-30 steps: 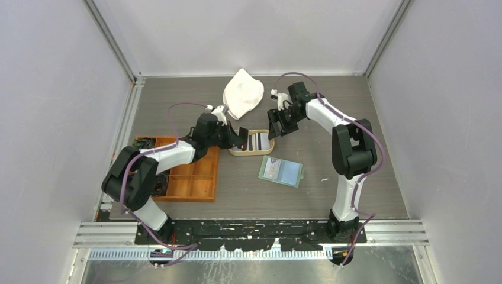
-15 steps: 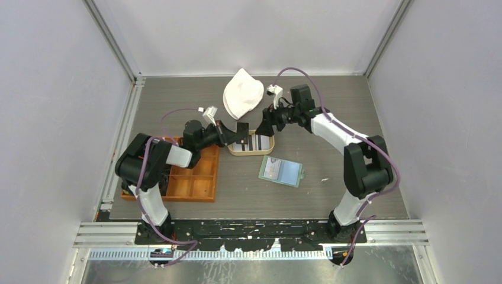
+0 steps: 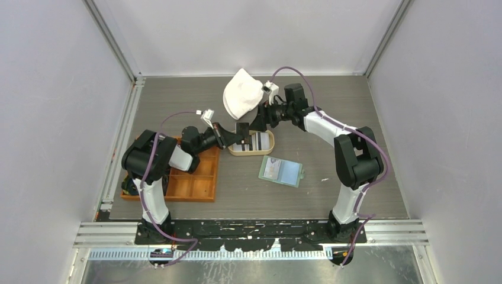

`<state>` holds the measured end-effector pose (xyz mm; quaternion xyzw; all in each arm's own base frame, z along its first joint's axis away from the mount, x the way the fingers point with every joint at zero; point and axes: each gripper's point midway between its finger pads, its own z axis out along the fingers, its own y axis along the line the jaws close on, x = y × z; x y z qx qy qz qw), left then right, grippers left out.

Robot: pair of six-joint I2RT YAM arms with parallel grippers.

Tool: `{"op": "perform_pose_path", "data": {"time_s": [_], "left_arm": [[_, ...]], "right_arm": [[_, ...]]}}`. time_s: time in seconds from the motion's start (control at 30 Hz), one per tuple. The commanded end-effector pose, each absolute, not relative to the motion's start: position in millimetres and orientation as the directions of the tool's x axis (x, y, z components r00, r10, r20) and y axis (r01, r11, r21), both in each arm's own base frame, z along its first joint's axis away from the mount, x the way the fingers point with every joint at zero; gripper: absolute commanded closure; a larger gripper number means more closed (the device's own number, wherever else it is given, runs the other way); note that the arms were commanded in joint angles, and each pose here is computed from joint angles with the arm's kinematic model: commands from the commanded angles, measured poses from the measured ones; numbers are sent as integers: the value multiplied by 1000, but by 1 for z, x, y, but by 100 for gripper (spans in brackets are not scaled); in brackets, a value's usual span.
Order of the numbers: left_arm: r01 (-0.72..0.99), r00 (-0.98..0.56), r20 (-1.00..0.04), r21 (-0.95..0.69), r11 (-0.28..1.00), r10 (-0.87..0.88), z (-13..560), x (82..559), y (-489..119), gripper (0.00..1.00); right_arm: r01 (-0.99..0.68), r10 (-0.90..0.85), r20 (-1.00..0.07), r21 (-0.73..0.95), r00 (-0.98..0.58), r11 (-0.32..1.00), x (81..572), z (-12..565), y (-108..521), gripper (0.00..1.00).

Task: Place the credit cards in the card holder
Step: Pick up the credit card from the storage box.

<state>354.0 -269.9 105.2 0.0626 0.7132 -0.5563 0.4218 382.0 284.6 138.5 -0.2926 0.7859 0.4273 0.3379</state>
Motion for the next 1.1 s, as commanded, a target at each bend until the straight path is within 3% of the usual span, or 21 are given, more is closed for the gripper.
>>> {"op": "perform_pose_path", "data": {"time_s": [0.0, 0.4, 0.83, 1.07], "left_arm": [[629, -562, -722, -690, 359, -403, 129, 354, -270, 100], [592, -560, -770, -630, 503, -306, 126, 346, -282, 100], [563, -601, -736, -667, 489, -312, 119, 349, -287, 100], [574, -622, -708, -703, 420, -334, 121, 352, -290, 100]], "right_arm": [[-777, -181, -807, 439, -562, 452, 394, 158, 289, 26], [-727, -116, -771, 523, -626, 444, 394, 158, 295, 26], [-656, -101, -692, 615, -715, 436, 386, 136, 318, 27], [-643, -112, -670, 631, -734, 435, 386, 126, 318, 30]]}}
